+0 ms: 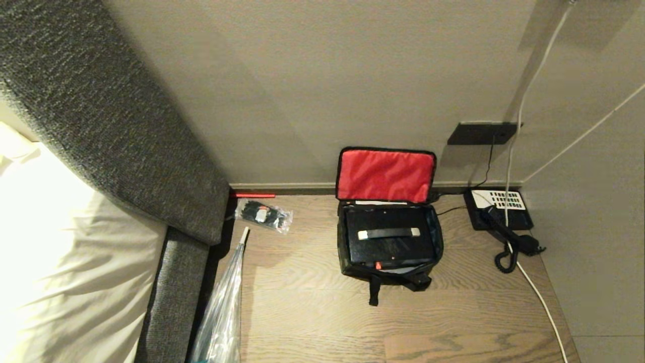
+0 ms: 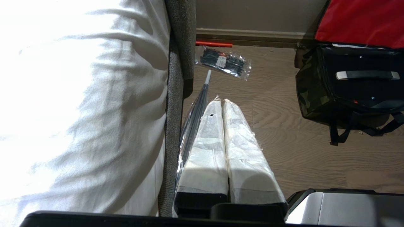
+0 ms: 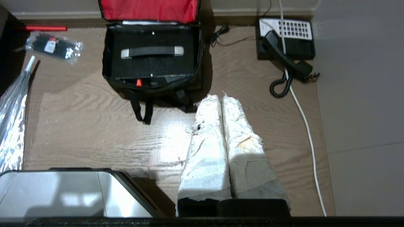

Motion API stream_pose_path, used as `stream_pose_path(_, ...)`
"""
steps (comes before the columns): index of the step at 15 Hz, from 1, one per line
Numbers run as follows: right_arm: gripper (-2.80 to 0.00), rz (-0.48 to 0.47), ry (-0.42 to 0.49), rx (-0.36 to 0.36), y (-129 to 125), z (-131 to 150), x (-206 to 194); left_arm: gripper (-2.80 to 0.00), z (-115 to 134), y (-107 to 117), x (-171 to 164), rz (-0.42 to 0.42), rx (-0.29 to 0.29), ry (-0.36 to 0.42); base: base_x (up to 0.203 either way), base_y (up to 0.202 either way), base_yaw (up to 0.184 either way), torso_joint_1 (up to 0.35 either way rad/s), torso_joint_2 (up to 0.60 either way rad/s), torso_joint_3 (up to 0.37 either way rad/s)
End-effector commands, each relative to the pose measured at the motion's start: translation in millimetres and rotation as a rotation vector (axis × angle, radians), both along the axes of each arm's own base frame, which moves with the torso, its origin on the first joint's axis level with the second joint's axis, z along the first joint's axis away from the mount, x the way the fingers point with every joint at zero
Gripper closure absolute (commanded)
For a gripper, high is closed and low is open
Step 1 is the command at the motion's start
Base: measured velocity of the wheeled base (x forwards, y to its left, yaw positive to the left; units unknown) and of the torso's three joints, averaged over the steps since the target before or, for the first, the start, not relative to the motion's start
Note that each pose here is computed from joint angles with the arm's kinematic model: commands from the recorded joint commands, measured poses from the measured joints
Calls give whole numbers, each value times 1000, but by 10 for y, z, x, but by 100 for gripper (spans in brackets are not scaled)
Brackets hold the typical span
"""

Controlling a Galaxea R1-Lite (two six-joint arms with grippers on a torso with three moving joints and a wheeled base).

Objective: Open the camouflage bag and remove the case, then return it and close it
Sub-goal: Grip the handle

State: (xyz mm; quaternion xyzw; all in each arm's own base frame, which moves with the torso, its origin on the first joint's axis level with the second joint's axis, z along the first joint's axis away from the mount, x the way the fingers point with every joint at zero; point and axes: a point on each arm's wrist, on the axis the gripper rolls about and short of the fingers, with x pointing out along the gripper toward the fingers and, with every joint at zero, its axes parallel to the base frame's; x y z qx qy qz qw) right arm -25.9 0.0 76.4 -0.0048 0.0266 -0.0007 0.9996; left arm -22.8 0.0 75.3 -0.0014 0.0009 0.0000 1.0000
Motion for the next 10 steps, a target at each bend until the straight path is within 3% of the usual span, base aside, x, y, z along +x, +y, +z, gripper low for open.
stream_pose_path(1,0,2,-33,4,0,110,-35,0,0,0,0,0,0,0,0,0,0,0,0,0)
stream_pose_path(3,0,13,-96,18,2,484,-239,0,0,0,0,0,0,0,0,0,0,0,0,0)
stream_pose_path(6,0,106,-196,48,23,1092,-819,0,0,0,0,0,0,0,0,0,0,0,0,0)
stream_pose_path(8,0,152,-156,76,31,1334,-795,0,0,0,0,0,1,0,0,0,0,0,0,0)
stream_pose_path(10,0,193,12,135,28,1654,-362,0,0,0,0,0,1,0,0,0,0,0,0,0)
